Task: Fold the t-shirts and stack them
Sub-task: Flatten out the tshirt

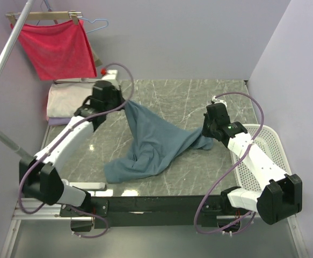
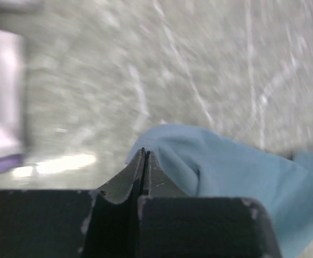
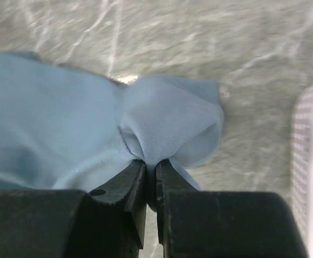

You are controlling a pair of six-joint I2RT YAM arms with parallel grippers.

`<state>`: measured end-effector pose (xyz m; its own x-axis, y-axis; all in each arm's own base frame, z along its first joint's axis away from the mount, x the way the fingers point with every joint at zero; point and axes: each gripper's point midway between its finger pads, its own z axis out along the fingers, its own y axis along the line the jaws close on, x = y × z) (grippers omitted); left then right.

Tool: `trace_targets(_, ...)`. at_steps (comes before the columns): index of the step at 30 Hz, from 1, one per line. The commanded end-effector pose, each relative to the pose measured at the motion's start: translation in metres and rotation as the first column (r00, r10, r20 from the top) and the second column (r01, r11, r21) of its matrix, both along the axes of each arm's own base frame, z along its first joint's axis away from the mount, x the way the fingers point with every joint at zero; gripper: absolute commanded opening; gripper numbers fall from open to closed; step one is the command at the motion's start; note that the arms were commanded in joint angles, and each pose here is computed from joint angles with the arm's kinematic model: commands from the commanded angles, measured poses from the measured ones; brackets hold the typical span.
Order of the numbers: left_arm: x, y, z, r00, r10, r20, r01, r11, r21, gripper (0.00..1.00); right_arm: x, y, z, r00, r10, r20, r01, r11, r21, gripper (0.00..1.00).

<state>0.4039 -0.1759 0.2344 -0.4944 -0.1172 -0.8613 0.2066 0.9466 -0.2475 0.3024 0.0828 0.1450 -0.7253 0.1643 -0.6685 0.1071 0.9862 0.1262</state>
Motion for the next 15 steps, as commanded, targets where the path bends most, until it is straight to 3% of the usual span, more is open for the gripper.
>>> trace_targets(1, -0.002, 0.064, 0.048, 0.979, 0.176, 0.104, -0.180, 0.983, 0.033, 0.01, 0.010, -0.031, 0.044, 0.982, -0.126, 0.142, 0.138, 0.987, -0.076, 0.12)
trace_targets(5, -0.011, 0.104, 0.080, 0.950, 0.280, 0.140, -0.285, 0.958, 0.021, 0.01, 0.010, -0.041, 0.074, 0.958, -0.187, 0.220, 0.205, 0.977, -0.061, 0.10)
trace_targets(15, -0.090, 0.118, 0.221, 0.894, 0.234, 0.382, -0.225, 0.972, -0.070, 0.01, -0.014, -0.061, 0.201, 0.828, -0.248, 0.503, 0.247, 0.966, 0.070, 0.08)
